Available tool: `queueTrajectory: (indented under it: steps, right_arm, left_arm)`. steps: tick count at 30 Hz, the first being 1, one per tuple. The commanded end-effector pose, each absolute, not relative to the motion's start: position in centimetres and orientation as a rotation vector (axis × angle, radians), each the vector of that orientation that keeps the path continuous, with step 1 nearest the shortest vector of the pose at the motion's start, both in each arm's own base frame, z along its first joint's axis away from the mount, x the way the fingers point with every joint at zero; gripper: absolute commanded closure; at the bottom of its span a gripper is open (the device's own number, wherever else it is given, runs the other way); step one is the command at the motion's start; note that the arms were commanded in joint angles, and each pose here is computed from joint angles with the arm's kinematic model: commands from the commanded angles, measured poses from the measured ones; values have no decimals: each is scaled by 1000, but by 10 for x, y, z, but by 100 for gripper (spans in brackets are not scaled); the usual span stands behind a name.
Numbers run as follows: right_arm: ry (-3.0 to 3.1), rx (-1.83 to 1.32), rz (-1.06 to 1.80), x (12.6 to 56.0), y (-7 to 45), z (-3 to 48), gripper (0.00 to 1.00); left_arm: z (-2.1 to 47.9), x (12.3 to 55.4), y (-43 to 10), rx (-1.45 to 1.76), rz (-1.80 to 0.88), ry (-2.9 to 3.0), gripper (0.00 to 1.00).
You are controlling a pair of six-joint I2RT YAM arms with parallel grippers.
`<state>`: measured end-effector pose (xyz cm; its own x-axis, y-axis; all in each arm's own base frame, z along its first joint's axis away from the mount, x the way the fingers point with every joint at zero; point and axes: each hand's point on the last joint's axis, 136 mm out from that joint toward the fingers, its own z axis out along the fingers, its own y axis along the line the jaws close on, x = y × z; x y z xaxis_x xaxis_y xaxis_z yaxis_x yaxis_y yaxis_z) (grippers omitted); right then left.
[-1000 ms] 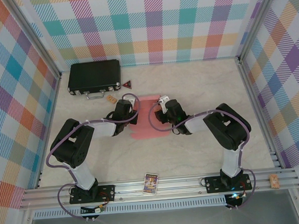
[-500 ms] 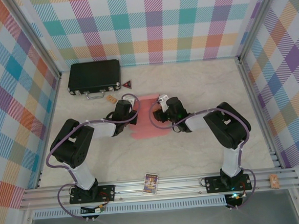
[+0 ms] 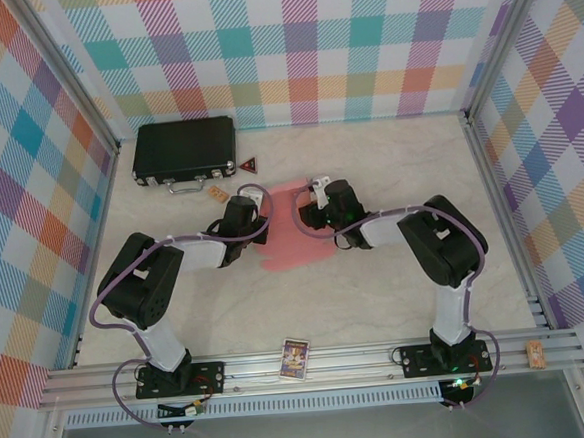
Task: Fold the paper box
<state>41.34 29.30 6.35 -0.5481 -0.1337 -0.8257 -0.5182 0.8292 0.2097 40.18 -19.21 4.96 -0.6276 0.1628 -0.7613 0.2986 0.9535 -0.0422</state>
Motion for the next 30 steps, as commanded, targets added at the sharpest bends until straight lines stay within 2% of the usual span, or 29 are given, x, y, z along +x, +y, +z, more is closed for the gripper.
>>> queueTrajectory:
  steps: [1, 9, 14, 17, 21, 30]
  right_arm:
    - [2132, -446, 613, 417, 304, 64, 60]
    - [2187, -412, 573, 423, 302, 56, 74]
    - [2202, -412, 571, 426, 304, 54, 73]
    - [2219, -401, 561, 428, 304, 52, 67]
    - [2248, -338, 547, 433, 302, 49, 67]
    - [2276, -243, 542, 440, 300, 39, 81]
  left_arm:
    - [39, 384, -201, 401, -242, 2298, 98]
    - [40, 383, -202, 416, -254, 2294, 97]
    - [39, 381, -205, 430, -264, 2294, 97]
    - [40, 381, -205, 436, -268, 2291, 98]
    - [39, 380, -207, 447, -276, 2290, 98]
    - [40, 378, -209, 460, -287, 2287, 98]
